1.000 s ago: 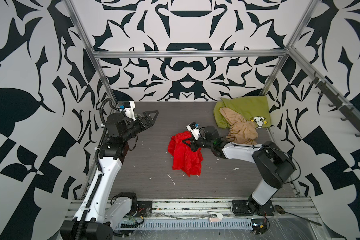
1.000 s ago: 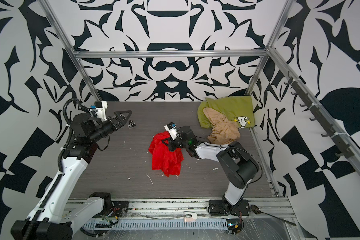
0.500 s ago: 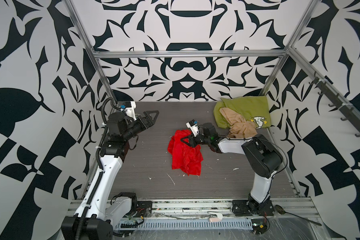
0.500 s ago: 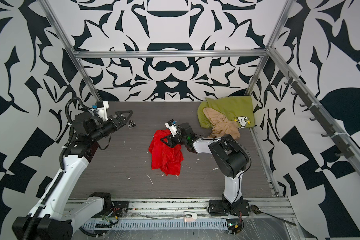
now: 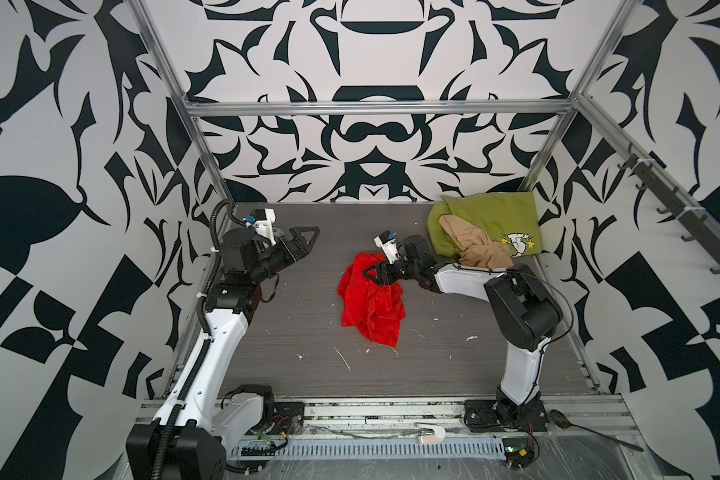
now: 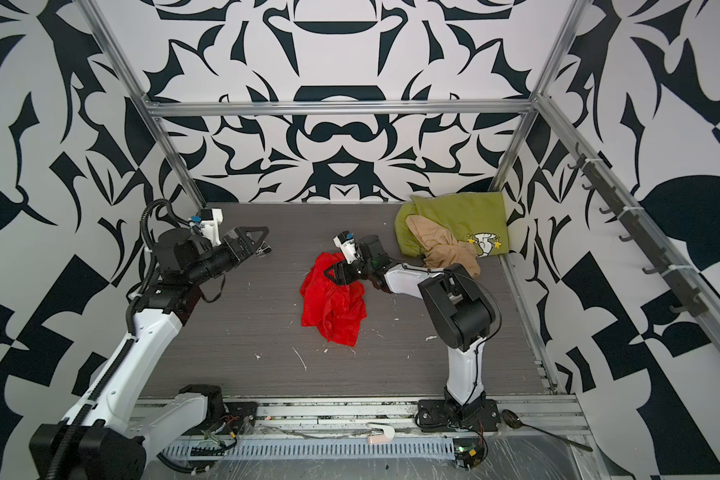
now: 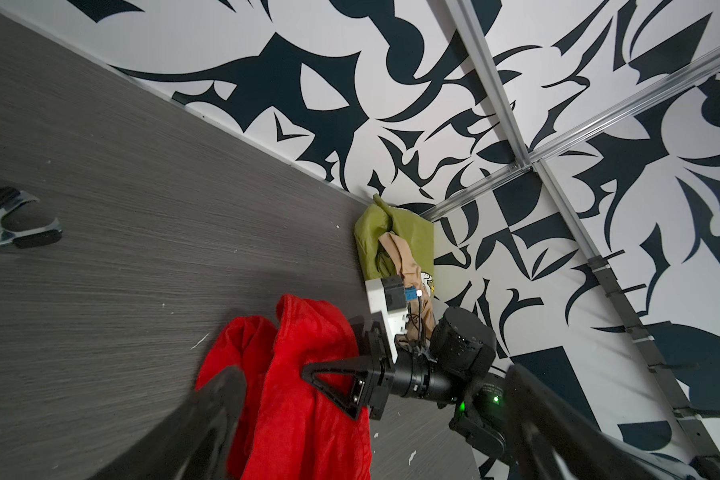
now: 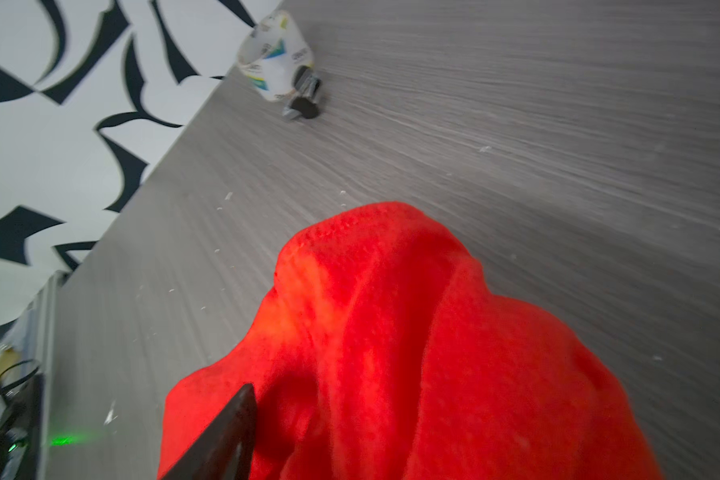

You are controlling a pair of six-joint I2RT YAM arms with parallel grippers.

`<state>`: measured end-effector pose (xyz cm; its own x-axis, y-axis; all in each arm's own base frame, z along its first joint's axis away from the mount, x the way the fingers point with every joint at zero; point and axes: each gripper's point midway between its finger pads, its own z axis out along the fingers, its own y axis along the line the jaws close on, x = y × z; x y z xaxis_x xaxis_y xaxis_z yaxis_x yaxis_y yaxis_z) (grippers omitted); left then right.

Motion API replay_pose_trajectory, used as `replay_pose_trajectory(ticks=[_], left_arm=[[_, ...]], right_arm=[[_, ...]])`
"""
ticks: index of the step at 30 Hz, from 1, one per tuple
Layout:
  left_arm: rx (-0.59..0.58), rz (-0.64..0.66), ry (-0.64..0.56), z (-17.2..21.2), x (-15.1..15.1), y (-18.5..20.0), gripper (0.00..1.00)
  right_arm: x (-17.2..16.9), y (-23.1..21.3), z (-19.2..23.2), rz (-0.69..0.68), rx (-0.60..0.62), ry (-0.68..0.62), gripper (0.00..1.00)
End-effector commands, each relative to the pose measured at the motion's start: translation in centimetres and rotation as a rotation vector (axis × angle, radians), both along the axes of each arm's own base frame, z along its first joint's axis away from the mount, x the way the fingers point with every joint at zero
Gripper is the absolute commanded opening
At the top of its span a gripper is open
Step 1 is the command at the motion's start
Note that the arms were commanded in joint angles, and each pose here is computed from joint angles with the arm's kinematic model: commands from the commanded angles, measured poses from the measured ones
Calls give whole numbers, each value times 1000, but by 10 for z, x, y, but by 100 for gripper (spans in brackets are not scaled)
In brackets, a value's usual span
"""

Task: Pick out a specific cloth from the pile
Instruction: 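Carry the red cloth toward the table center with the right gripper and lower it, then open the right gripper to release the red cloth on the table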

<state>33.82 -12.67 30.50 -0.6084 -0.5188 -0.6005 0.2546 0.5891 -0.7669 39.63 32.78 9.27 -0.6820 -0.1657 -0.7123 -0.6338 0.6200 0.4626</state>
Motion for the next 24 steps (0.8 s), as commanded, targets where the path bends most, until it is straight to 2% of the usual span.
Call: replay_pose_trajectory(ticks=[1,5,10,14,24], left_arm=[[-19,-25,12,-6,2,-8,100],[-5,-35,26,-14,3,-18,100],[9,-38,36,-20,3,-21,100],[17,-30,39,-25,3,-21,99],[53,-22,47,-41,9,-21,100]], right_arm=[[11,-12,-17,-57,-102,61,67],[12,-12,-28,-77,-126,126,70],[14,-15,-19,-101,-171,191,85],[16,-17,2,-113,-193,216,86],[17,-26,43,-173,-186,172,87]])
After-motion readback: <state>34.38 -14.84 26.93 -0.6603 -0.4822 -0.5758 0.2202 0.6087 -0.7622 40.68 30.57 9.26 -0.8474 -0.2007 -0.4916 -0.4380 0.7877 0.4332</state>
